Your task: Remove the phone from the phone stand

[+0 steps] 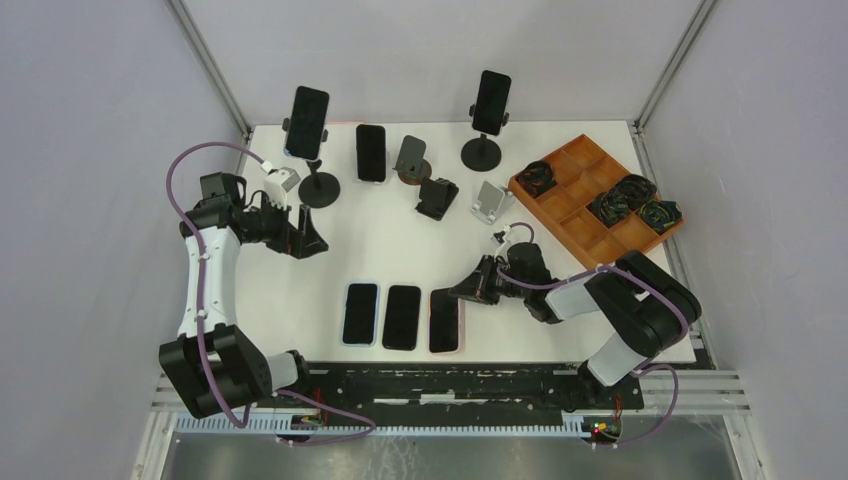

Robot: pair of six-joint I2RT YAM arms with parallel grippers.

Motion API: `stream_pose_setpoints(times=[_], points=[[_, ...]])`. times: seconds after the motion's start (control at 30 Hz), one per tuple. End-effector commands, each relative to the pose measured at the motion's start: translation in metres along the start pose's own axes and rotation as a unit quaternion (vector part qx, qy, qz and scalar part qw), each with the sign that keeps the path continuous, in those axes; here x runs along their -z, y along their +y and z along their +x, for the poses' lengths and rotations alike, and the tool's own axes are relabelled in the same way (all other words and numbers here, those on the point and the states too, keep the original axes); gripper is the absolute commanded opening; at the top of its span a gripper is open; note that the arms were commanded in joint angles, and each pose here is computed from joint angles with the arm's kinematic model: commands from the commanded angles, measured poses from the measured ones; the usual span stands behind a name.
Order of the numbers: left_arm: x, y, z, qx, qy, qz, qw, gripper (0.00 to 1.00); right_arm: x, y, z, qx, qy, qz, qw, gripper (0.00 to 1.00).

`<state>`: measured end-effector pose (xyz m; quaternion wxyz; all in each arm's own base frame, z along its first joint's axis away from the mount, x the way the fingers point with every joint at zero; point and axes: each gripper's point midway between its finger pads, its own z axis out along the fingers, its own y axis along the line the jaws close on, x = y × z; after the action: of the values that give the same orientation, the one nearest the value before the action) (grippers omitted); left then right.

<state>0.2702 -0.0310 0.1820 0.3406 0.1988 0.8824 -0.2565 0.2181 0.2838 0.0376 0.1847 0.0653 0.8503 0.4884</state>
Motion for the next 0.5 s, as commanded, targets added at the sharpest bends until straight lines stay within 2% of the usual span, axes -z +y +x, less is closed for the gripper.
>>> stream_pose_setpoints(times=[0.0, 0.47], points=[[0.007, -0.004, -0.019, -0.019, -0.027, 0.0, 0.999, 1.0, -0.006, 0.021, -0.014, 0.018, -0.014, -0.038, 0.999, 0.0], [0.005, -0.005, -0.018, -0.016, -0.027, 0.008, 0.999, 1.0, -0.017, 0.008, -0.024, 0.015, -0.032, -0.01, 0.999, 0.0]])
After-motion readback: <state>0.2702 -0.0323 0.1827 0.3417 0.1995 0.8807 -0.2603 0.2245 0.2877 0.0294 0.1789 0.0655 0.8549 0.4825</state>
